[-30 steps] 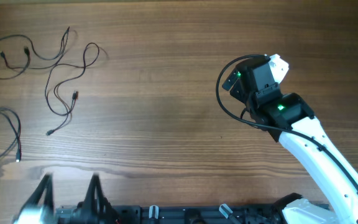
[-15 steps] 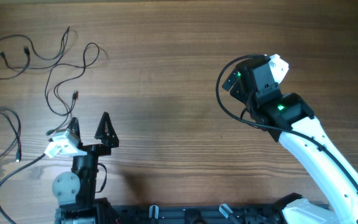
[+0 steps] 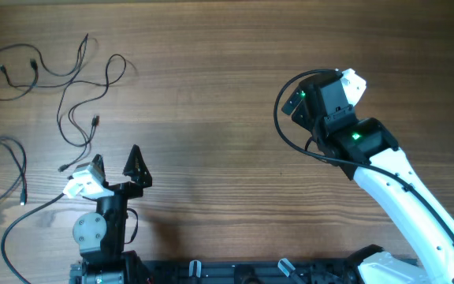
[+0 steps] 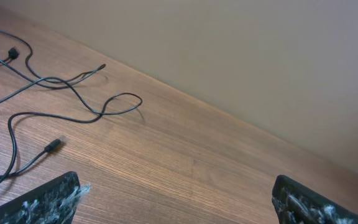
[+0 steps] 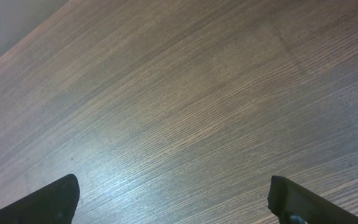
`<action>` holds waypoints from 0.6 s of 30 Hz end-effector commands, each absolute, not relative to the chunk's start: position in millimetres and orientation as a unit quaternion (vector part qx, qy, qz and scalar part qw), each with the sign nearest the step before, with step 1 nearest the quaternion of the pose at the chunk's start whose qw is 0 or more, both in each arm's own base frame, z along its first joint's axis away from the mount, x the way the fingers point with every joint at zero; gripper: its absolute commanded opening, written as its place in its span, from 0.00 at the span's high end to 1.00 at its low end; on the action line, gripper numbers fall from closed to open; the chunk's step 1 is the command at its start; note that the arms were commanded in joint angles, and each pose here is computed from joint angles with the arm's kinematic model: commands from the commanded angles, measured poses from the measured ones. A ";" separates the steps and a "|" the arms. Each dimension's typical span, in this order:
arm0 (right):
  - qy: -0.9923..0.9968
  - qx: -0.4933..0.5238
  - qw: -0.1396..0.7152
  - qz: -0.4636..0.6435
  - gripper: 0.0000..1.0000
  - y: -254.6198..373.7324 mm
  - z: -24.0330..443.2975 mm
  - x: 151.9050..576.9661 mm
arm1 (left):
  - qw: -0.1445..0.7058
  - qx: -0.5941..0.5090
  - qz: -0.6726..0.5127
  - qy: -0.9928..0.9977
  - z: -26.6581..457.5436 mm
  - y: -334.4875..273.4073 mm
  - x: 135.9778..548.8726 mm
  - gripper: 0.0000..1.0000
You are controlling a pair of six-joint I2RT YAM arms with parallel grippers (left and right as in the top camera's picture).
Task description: Untangle cables
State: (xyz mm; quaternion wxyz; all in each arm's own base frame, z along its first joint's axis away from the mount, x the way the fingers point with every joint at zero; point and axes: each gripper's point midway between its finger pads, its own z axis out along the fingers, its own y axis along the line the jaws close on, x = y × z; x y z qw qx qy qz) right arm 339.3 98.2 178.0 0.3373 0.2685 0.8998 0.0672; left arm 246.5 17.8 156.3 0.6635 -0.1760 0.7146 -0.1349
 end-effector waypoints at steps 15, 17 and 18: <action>0.899 0.271 0.336 0.069 0.00 99.5 177.5 340.7 | 0.680 -0.087 -0.049 0.727 157.6 18.2 245.5 0.00; 0.899 0.271 0.336 0.069 0.00 99.5 177.5 340.7 | 0.682 -0.044 -0.019 0.730 158.1 15.6 245.6 0.00; 0.899 0.271 0.336 0.069 0.00 99.5 177.5 340.7 | 0.682 -0.040 -0.016 0.730 158.0 15.7 245.6 0.00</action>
